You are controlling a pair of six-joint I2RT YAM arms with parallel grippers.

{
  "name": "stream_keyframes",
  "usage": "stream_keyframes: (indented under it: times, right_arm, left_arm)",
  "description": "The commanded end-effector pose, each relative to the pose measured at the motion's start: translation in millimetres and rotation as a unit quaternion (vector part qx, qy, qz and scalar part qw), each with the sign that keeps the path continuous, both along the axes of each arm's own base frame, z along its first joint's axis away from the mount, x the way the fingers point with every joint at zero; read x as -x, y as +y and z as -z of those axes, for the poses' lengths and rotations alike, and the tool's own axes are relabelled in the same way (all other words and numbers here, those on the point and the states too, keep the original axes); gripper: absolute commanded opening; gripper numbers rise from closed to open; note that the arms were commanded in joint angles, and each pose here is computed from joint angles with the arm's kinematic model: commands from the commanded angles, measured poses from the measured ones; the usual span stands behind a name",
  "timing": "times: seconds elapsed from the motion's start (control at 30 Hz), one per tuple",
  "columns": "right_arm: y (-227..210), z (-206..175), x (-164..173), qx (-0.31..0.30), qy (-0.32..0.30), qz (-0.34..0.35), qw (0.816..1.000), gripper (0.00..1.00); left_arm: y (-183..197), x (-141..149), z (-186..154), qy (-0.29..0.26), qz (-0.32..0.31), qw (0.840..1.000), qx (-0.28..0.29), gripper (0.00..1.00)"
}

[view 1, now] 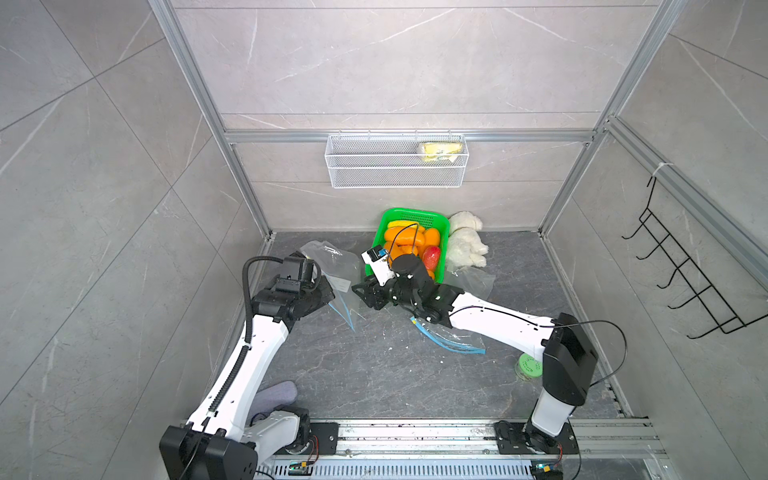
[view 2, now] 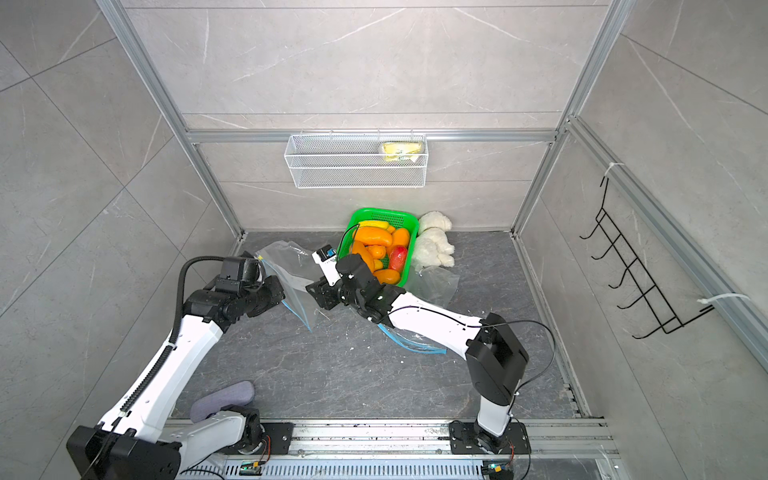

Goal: Place the mango in a zip-top bag and seal the zipper
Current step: Pick up the zipper food storage bag at the center of the board, then pick up the mango from the basket.

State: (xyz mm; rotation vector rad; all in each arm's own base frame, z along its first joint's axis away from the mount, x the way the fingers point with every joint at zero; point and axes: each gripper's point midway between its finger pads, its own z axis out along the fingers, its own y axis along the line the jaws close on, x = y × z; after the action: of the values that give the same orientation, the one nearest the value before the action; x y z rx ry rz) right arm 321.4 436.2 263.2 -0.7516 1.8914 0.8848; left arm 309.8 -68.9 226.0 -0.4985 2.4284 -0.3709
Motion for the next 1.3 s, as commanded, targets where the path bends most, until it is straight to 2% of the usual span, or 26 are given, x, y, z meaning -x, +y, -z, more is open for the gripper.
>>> stream_keyframes:
  times: [0.0, 0.07, 0.2, 0.3, 0.4, 0.53, 0.63, 0.73, 0.9, 1.17, 1.27]
  right_arm:
    - [-34.8, -30.4, -5.1, -0.020, -0.031, 0.019, 0.999, 0.62]
    - [-52.2, -21.0, -26.2, 0.004, -0.026, 0.048, 0.998, 0.67]
    - [-68.8, 31.8, -75.4, 0.148, 0.009, 0.111, 0.983, 0.73]
    - [-73.8, 51.7, -104.2, 0.195, 0.024, 0.135, 0.971, 0.78]
    - [-77.1, 62.1, -126.4, 0.222, 0.031, 0.151, 0.963, 0.78]
    - [-79.2, 87.0, -145.1, 0.250, 0.055, 0.151, 0.955, 0.78]
    - [-77.7, 108.2, -153.4, 0.265, 0.071, 0.142, 0.951, 0.78]
    - [-81.7, 122.6, -165.8, 0.285, 0.081, 0.151, 0.943, 0.78]
    - [-84.7, 135.3, -180.4, 0.307, 0.085, 0.159, 0.934, 0.78]
    - [-100.1, 155.2, -187.8, 0.369, 0.087, 0.177, 0.908, 0.73]
    - [-100.8, 150.5, -188.4, 0.368, 0.085, 0.178, 0.909, 0.71]
  left_arm:
    - [9.2, 2.6, -12.3, 0.012, 0.006, 0.999, -0.042, 0.00]
    - [6.7, -4.0, -16.4, 0.010, 0.008, 0.999, -0.042, 0.00]
    - [-4.8, -20.9, -22.0, 0.015, 0.027, 0.998, -0.050, 0.00]
    - [-17.3, -35.5, -27.3, 0.032, 0.045, 0.994, -0.090, 0.00]
    - [-40.8, -50.5, -25.1, 0.050, 0.075, 0.989, -0.119, 0.00]
    - [-69.8, -71.6, 2.1, 0.086, 0.115, 0.985, -0.097, 0.00]
    - [-92.0, -86.2, 15.9, 0.091, 0.142, 0.984, -0.062, 0.00]
    - [-107.8, -98.1, 17.4, 0.074, 0.161, 0.984, -0.033, 0.00]
    - [-129.6, -106.8, -3.1, 0.011, 0.197, 0.980, 0.021, 0.00]
    - [-118.0, -94.1, -17.3, -0.016, 0.200, 0.978, 0.048, 0.00]
    - [-112.7, -88.1, -25.8, -0.030, 0.197, 0.978, 0.054, 0.00]
